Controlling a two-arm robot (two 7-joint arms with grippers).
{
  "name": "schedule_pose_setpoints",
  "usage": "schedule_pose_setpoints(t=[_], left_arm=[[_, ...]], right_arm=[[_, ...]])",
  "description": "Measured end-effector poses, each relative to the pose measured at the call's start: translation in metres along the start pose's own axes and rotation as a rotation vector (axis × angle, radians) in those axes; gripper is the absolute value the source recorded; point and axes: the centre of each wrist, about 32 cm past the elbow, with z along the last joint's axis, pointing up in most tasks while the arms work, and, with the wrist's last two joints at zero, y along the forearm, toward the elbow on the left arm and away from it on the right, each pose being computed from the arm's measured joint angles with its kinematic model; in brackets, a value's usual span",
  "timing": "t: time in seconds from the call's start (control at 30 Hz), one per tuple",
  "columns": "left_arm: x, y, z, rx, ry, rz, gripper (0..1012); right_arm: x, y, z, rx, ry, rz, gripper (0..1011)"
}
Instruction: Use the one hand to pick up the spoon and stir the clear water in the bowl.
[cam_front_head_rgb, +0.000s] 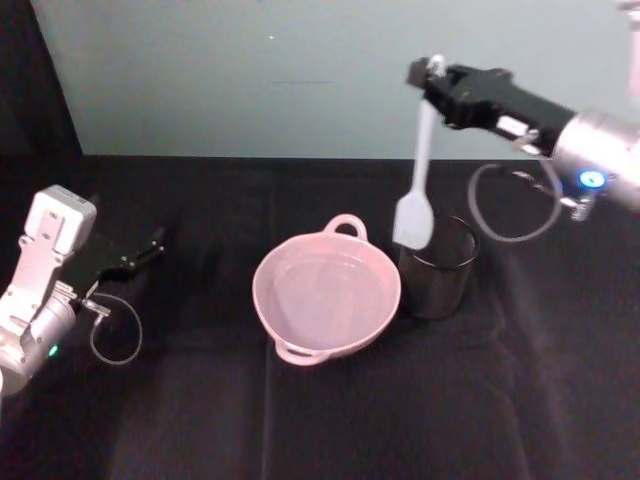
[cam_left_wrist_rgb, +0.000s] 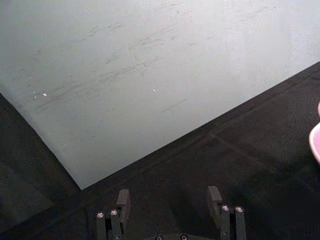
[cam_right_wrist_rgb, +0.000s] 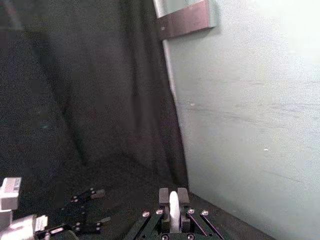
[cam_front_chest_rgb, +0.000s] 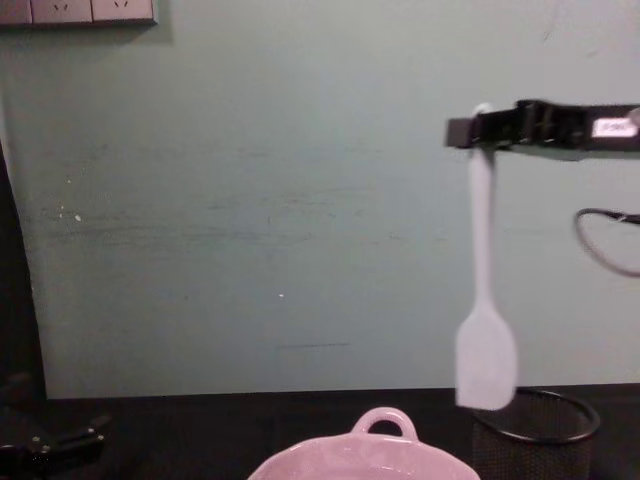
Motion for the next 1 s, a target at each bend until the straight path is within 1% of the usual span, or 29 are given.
schedule_pose_setpoints(t=[0.03,0.1,0.13,0.27,0.3,0.37,0.43,0.57,0.6,0.67,0.77,0.87,1.0], left_arm=[[0.0000,0.0000,0.0000,0.000,0.000,0.000,1011],[0.0000,0.0000,0.0000,0.000,0.000,0.000,1011],[0.0000,0.0000,0.0000,0.000,0.000,0.000,1011],[0.0000,0.0000,0.0000,0.000,0.000,0.000,1011],[0.0000,0.0000,0.0000,0.000,0.000,0.000,1011],[0.0000,0.0000,0.0000,0.000,0.000,0.000,1011],[0.0000,0.0000,0.0000,0.000,0.000,0.000,1011],[0.0000,0.0000,0.0000,0.000,0.000,0.000,1011],[0.0000,0.0000,0.0000,0.000,0.000,0.000,1011],[0.0000,0.0000,0.0000,0.000,0.000,0.000,1011],[0.0000,0.0000,0.0000,0.000,0.000,0.000,1011],[0.0000,0.0000,0.0000,0.000,0.000,0.000,1011],[0.0000,0.0000,0.0000,0.000,0.000,0.000,1011]], right_arm=[[-0.002,0.008,-0.003,0.000,-0.001,0.019,107],[-0.005,0.016,-0.007,-0.001,-0.002,0.044,107],[-0.007,0.025,-0.011,-0.003,-0.003,0.065,107],[-0.012,0.042,-0.021,-0.002,-0.006,0.110,107],[-0.013,0.049,-0.028,0.001,-0.004,0.127,107],[-0.015,0.056,-0.034,0.007,-0.001,0.144,107],[-0.017,0.064,-0.047,0.019,-0.002,0.169,107],[-0.021,0.070,-0.060,0.030,-0.009,0.187,107],[-0.022,0.070,-0.065,0.031,-0.014,0.192,107],[-0.023,0.071,-0.071,0.032,-0.021,0.198,107],[-0.025,0.070,-0.083,0.035,-0.030,0.210,107],[-0.027,0.068,-0.092,0.030,-0.035,0.214,106],[-0.029,0.067,-0.101,0.023,-0.035,0.216,107]])
